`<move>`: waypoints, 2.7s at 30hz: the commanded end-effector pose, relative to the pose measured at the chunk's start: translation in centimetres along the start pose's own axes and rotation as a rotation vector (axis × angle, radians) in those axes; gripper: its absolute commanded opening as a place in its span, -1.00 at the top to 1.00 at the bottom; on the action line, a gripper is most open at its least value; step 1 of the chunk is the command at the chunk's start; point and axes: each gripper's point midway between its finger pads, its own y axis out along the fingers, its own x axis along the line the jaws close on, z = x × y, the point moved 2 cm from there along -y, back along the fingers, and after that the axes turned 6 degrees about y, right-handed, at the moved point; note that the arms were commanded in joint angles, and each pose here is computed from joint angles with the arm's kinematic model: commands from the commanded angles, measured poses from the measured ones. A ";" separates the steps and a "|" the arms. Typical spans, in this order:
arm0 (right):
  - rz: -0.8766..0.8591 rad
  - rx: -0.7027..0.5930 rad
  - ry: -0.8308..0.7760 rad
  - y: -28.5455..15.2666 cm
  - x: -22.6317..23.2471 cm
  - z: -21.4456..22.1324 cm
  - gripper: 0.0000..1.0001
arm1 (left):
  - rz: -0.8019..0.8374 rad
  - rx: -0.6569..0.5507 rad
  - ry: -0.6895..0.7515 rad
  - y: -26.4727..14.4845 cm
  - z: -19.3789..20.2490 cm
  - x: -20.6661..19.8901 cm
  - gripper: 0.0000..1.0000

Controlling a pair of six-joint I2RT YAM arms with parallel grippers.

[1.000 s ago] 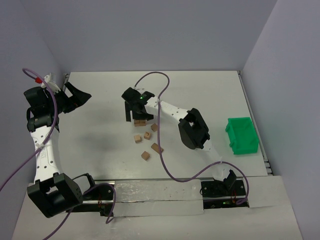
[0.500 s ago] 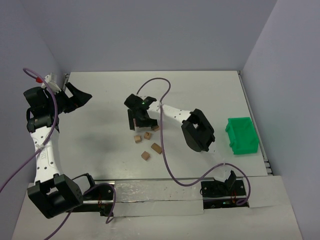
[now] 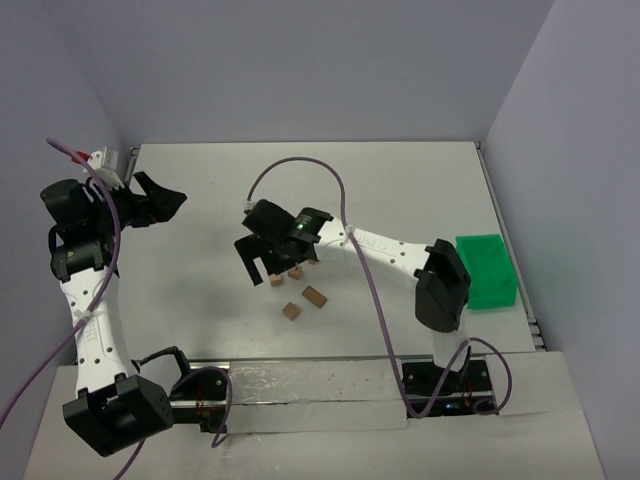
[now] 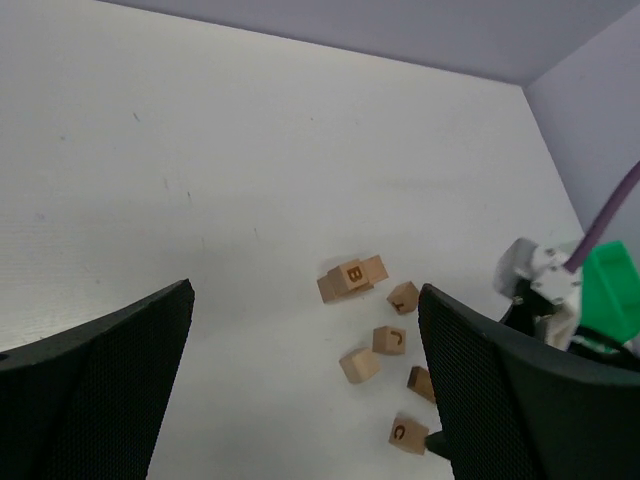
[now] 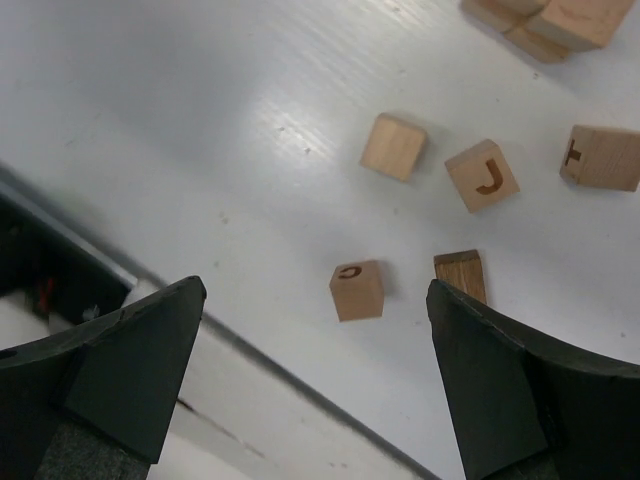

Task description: Build the wood block tower

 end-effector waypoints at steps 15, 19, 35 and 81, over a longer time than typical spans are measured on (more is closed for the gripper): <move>-0.129 -0.033 -0.183 -0.3 -12.2 -0.1 -0.71 | 0.258 0.149 0.441 -2.5 7.0 -3.3 -0.80; -0.120 0.003 -0.110 1.9 -15.2 -0.6 -0.07 | 0.250 0.135 0.450 -2.5 6.6 -3.5 -0.79; -0.279 0.110 0.041 6.7 -16.4 -3.3 0.06 | 0.250 0.140 0.431 -1.8 7.3 -3.0 -0.79; -0.448 0.258 -0.043 8.9 -10.8 1.3 0.11 | 0.260 0.141 0.440 -1.6 7.6 -2.9 -0.79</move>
